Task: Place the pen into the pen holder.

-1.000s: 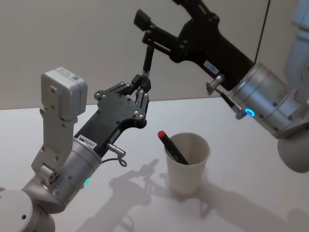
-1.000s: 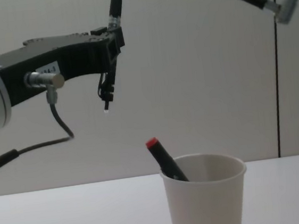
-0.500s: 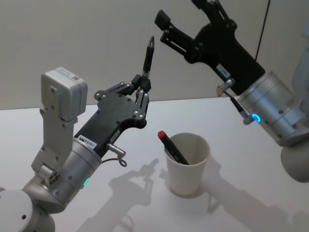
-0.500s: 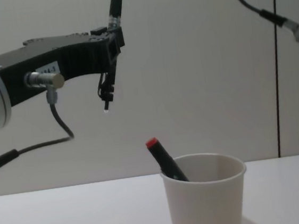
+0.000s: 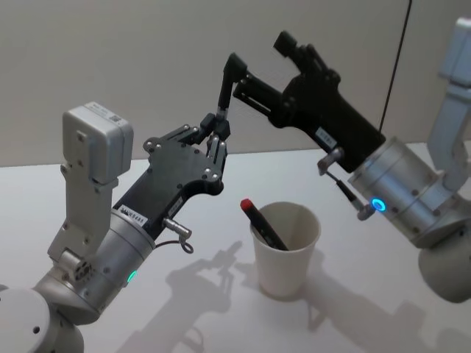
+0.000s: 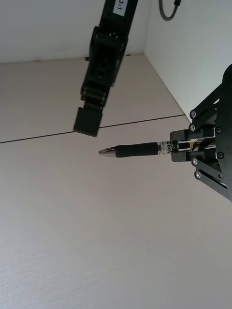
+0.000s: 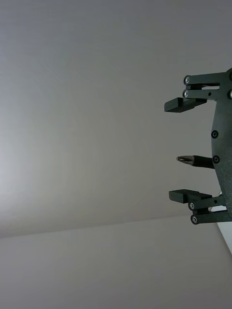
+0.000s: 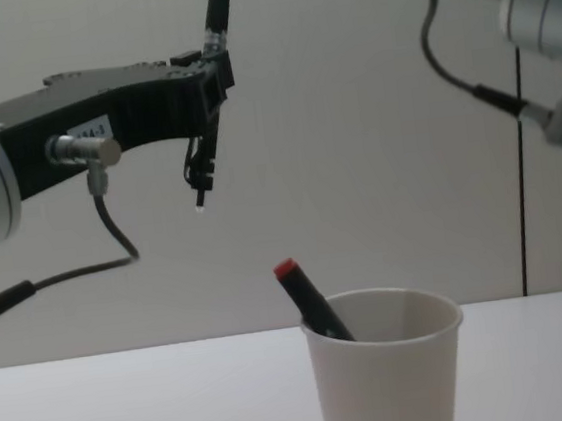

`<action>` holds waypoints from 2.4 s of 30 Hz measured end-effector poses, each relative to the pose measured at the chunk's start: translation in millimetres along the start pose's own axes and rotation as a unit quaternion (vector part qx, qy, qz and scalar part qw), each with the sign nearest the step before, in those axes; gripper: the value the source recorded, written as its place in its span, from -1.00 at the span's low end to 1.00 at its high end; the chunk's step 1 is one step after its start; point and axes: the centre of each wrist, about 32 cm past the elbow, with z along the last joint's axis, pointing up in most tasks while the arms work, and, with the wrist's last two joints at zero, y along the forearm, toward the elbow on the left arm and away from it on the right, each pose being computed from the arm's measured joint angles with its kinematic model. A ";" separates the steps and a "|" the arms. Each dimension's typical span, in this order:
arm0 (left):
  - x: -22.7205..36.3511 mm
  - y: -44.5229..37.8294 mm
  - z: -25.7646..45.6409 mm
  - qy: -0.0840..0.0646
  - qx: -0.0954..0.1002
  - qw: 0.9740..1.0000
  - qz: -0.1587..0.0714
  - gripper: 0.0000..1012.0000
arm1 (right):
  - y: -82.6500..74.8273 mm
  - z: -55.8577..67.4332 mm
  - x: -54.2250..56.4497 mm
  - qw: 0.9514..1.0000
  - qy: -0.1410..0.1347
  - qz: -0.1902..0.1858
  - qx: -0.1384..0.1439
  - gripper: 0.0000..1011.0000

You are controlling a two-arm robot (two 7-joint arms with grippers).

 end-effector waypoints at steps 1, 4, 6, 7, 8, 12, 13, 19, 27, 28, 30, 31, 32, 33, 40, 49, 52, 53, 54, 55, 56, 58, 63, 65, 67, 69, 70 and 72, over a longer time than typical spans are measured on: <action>0.0 0.0 0.0 0.000 0.000 1.000 0.000 -0.73 | 0.0 -1.3 -0.8 1.000 0.004 0.001 -0.003 0.98; 0.0 0.0 0.0 0.000 0.000 1.000 0.000 -0.73 | 0.3 -3.4 -1.9 1.000 0.009 0.001 -0.008 0.98; 0.0 0.0 0.0 0.000 0.000 1.000 0.000 -0.73 | 0.5 -4.1 -2.2 1.000 0.011 0.000 -0.010 0.98; 0.0 0.0 0.0 0.000 0.000 1.000 0.000 -0.73 | 0.8 -4.6 -2.5 1.000 0.012 -0.001 -0.011 0.98; 0.0 0.0 0.0 0.000 0.000 1.000 0.000 -0.73 | 0.9 -4.8 -2.5 1.000 0.012 -0.002 -0.012 0.98; 0.0 0.0 0.0 0.000 0.000 1.000 0.000 -0.73 | 1.7 -5.3 -2.0 1.000 0.010 -0.005 -0.016 0.98; 0.0 0.0 0.0 0.000 0.000 1.000 0.000 -0.73 | 2.2 -5.4 -1.5 1.000 0.008 -0.006 -0.018 0.98; 0.0 0.0 0.0 0.000 0.000 1.000 0.000 -0.73 | 5.1 -5.8 -0.1 1.000 0.004 -0.007 -0.025 0.98; 0.0 0.0 0.0 0.000 0.000 1.000 0.000 -0.73 | 12.6 -8.3 -1.3 0.999 0.010 -0.001 -0.039 0.98; 0.0 0.0 0.0 0.000 0.000 1.000 0.000 -0.73 | 13.4 -8.6 -1.5 0.999 0.011 -0.001 -0.040 0.98; 0.0 0.0 0.0 0.000 0.000 1.000 0.000 -0.73 | 15.2 -9.4 -2.0 0.999 0.014 0.001 -0.045 0.98; 0.0 0.0 0.0 0.000 0.000 1.000 0.000 -0.73 | 15.7 -9.7 -2.2 0.999 0.015 0.001 -0.046 0.98; 0.0 0.0 0.0 0.000 0.000 1.000 0.000 -0.73 | 16.2 -10.0 -2.3 0.999 0.016 0.002 -0.049 0.98; 0.0 0.0 0.0 0.000 0.000 1.000 0.000 -0.73 | 17.4 -10.6 -2.8 0.998 0.019 0.003 -0.052 0.98; 0.0 0.0 0.0 0.000 0.000 1.000 0.000 -0.73 | 20.5 -12.6 -4.5 0.997 0.030 0.006 -0.065 0.98; 0.0 0.0 0.0 0.000 0.000 1.000 0.000 -0.73 | 22.0 -13.6 -6.1 0.997 0.046 0.008 -0.069 0.98; 0.0 0.0 0.0 0.000 0.000 1.000 0.000 -0.73 | 22.4 -13.5 -6.6 0.996 0.050 0.009 -0.067 0.98; 0.0 0.0 0.0 0.000 0.000 1.000 0.000 -0.73 | 22.6 -13.3 -6.8 0.996 0.053 0.009 -0.065 0.98; 0.0 0.0 0.0 0.000 0.000 1.000 0.000 -0.73 | 22.7 -13.2 -7.1 0.996 0.055 0.009 -0.064 0.98; 0.0 0.0 0.0 0.000 0.000 1.000 0.000 -0.73 | 22.8 -13.1 -7.2 0.996 0.056 0.010 -0.063 0.98; 0.0 0.0 0.0 0.000 0.000 1.000 0.000 -0.73 | 22.9 -12.9 -7.6 0.996 0.060 0.010 -0.061 0.98; 0.0 0.0 0.0 0.000 0.000 1.000 0.000 -0.73 | 23.0 -12.6 -7.9 0.996 0.062 0.010 -0.060 0.98; 0.0 0.0 0.0 0.000 0.000 1.000 0.000 -0.73 | 23.3 -12.0 -8.7 0.996 0.070 0.011 -0.055 0.98; 0.0 0.0 0.0 0.000 0.000 1.000 0.000 -0.73 | 23.4 -11.7 -8.9 0.996 0.072 0.012 -0.053 0.97; 0.0 0.0 0.0 0.000 0.000 1.000 0.000 -0.73 | 23.4 -11.6 -9.0 0.996 0.073 0.012 -0.052 0.93; 0.0 0.0 0.0 0.000 0.000 1.000 0.000 -0.73 | 23.5 -11.4 -9.1 0.996 0.075 0.012 -0.051 0.84; 0.0 0.0 0.0 0.000 0.000 1.000 0.000 -0.73 | 23.5 -11.3 -9.2 0.996 0.076 0.012 -0.051 0.77; 0.0 0.0 0.0 0.000 0.000 1.000 0.000 -0.73 | 23.5 -11.2 -9.2 0.996 0.077 0.012 -0.050 0.67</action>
